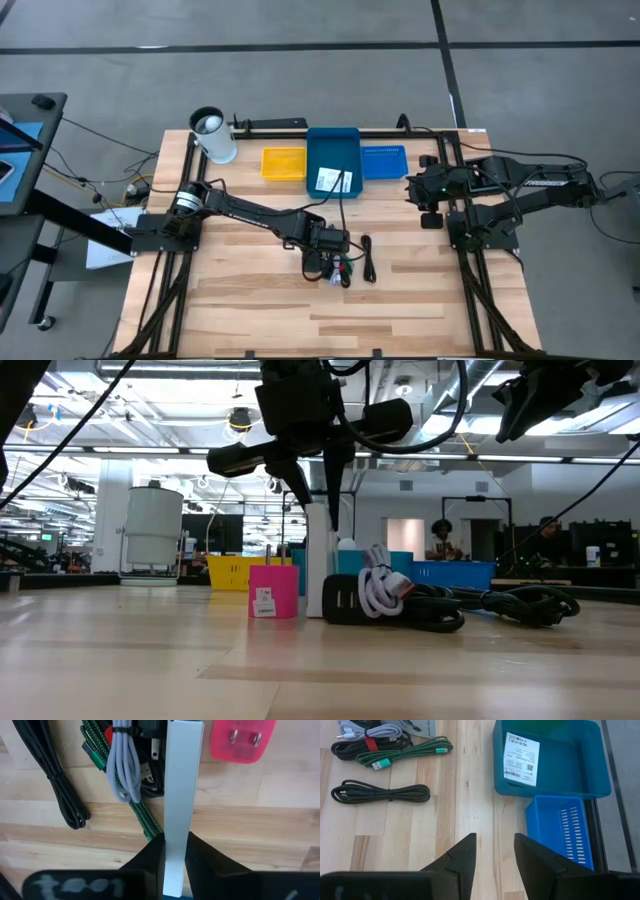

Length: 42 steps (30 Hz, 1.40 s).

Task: Pick and place items into bin
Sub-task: Put the white card reader box into the large blue bin

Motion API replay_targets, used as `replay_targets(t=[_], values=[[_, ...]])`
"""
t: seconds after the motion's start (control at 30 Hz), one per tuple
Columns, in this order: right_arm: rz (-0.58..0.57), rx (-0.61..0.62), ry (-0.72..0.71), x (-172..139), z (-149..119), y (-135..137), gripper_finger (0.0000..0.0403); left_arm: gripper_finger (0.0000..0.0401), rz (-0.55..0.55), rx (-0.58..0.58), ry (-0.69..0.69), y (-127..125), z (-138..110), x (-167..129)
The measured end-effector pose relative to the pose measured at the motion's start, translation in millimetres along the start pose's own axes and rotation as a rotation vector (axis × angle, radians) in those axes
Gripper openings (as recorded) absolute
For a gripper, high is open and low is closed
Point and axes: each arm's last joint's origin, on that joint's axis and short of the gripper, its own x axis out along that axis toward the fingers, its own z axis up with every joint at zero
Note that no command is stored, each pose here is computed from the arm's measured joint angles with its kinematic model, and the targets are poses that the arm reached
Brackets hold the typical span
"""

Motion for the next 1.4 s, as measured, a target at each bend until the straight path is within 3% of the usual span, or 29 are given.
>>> replay_targets(t=[0.47,0.73,1.07,1.4], values=[[-0.001,0.0,0.0,0.0,0.0,-0.1,0.0129,0.0042,0.035,0.033,0.187,5.4,-1.0,-10.3],[-0.001,0.0,0.0,0.0,0.0,-0.1,0.0129,0.0043,0.149,-0.098,0.191,27.5,-11.6,-44.1],[-0.009,0.006,0.002,0.0,-0.1,-0.3,0.0129,0.0043,0.319,-0.41,0.202,52.6,-75.9,-97.3],[-0.081,0.075,0.081,-0.4,-7.4,-1.5,0.0129,0.0043,0.492,-0.757,0.249,50.6,-168.0,-149.4]])
